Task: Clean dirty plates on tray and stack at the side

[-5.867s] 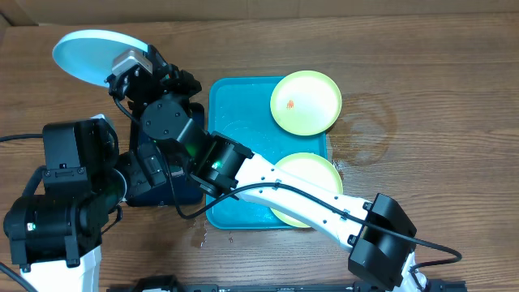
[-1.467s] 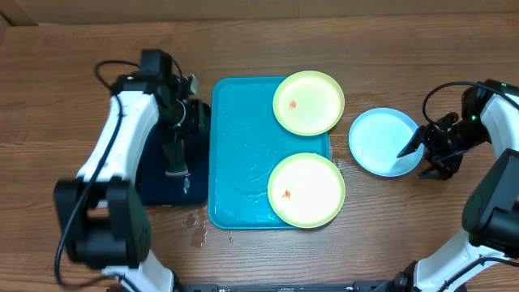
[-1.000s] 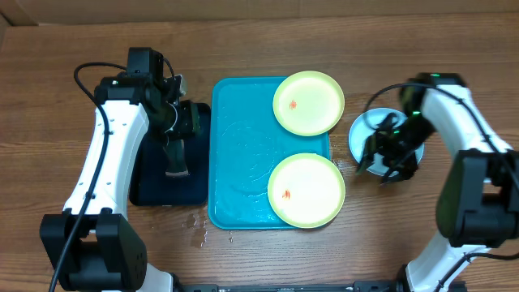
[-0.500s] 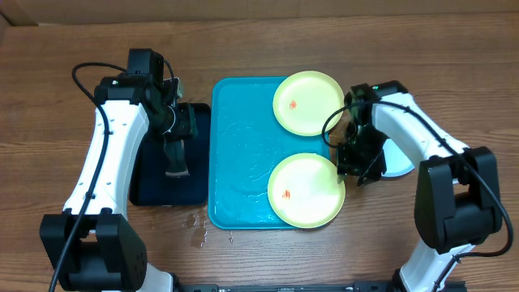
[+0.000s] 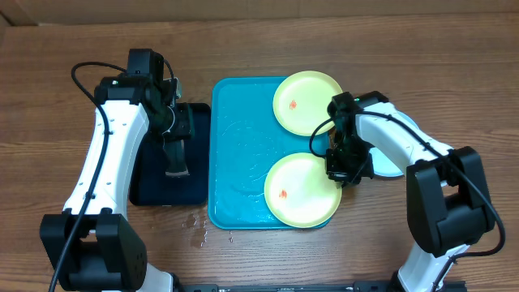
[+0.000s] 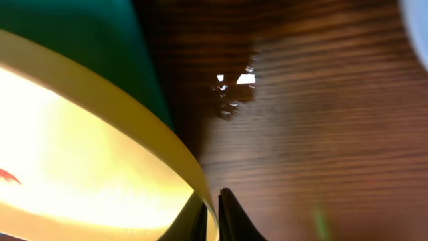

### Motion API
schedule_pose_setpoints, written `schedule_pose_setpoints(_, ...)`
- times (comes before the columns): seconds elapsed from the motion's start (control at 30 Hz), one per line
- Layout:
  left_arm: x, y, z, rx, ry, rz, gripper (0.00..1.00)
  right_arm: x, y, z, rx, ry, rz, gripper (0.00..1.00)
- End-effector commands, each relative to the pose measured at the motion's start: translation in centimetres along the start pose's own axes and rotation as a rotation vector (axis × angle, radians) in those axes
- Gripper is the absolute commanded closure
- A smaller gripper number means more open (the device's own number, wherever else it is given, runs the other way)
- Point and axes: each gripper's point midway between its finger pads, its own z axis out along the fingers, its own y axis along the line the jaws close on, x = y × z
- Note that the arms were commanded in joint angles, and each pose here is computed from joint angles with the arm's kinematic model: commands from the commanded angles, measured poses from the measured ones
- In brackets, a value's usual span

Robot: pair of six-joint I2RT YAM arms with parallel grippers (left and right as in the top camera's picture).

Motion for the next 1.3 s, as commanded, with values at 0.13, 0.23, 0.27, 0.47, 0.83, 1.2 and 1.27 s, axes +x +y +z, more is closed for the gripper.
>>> schedule_pose_setpoints(0.13, -0.3, -0.1, -0.1, -0.011, -0.005, -0.006, 0.5, -0.9, 2.4, -0.2, -0.058, -0.07, 0.075, 0.96)
schedule_pose_setpoints(0.23, -0.3, -0.1, -0.1, -0.012, -0.005, -0.006, 0.5, -1.6, 4.2, -0.3, -0.119, -0.102, 0.05, 0.96)
schedule_pose_setpoints(0.27, -0.3, -0.1, -0.1, -0.011, -0.005, -0.006, 0.5, -1.8, 4.4, -0.3, -0.125, -0.112, 0.049, 0.96)
schedule_pose_setpoints(0.47, -0.3, -0.1, -0.1, -0.012, -0.007, -0.006, 0.5, -2.9, 6.6, -0.4, -0.157, -0.185, -0.005, 0.94)
schedule_pose_setpoints(0.83, -0.3, -0.1, -0.1, -0.012, -0.008, -0.006, 0.5, -5.1, 9.1, -1.6, -0.222, -0.301, -0.061, 0.72)
schedule_pose_setpoints(1.2, 0.3, 0.1, -0.1, -0.02, 0.018, -0.009, 0.2, -3.8, 9.3, -6.1, -0.206, -0.307, -0.074, 0.54)
schedule_pose_setpoints(1.27, 0.2, 0.4, -0.1, -0.036, 0.015, -0.009, 0.01, -3.5, 9.0, -5.9, -0.197, -0.292, -0.07, 0.11)
